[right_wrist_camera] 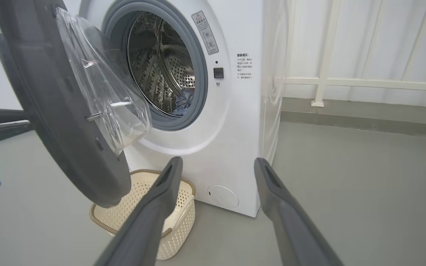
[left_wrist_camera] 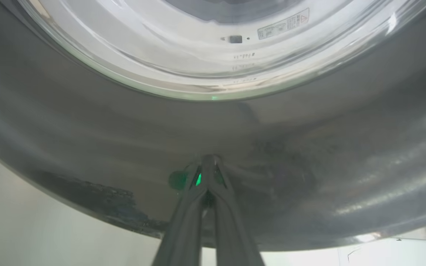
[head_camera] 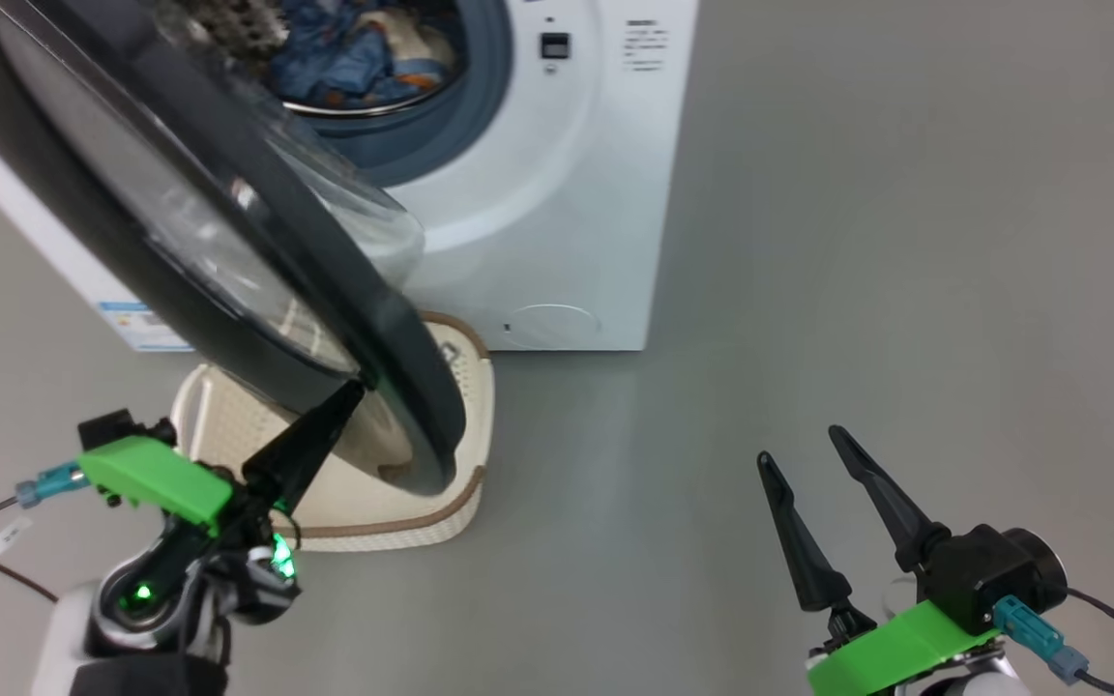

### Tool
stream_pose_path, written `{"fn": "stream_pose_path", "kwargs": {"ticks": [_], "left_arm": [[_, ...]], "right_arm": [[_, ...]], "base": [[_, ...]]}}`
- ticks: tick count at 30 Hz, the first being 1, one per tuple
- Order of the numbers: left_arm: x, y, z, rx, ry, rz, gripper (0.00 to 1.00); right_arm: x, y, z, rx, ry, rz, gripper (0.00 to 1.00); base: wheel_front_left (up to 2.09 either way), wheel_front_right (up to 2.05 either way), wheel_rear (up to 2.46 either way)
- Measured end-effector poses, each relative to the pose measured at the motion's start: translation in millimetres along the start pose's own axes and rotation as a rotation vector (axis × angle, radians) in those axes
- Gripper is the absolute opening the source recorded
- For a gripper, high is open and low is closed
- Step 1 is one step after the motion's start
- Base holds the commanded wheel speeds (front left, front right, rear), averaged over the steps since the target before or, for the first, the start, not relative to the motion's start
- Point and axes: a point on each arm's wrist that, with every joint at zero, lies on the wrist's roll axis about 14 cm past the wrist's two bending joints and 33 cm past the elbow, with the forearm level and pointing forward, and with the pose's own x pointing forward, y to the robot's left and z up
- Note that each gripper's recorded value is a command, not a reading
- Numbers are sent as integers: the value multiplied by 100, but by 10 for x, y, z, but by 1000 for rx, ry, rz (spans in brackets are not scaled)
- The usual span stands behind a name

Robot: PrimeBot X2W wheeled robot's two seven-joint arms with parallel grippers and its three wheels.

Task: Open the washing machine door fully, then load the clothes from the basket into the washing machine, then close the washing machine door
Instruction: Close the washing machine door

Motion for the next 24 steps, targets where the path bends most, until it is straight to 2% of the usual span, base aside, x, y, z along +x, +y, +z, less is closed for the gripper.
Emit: {"fn": "stream_pose_path", "kwargs": {"ticks": [13,24], "left_arm": [[655,8,-192,-87,-80,-18,0],[743,-213,-245,-75,-105,-77,0]], "right_arm": [[-255,-383,51,-23,-10,-134,100],[-345,-538,140,-3,-40,-192,100]], "base": [[0,0,0],[0,0,0]]}}
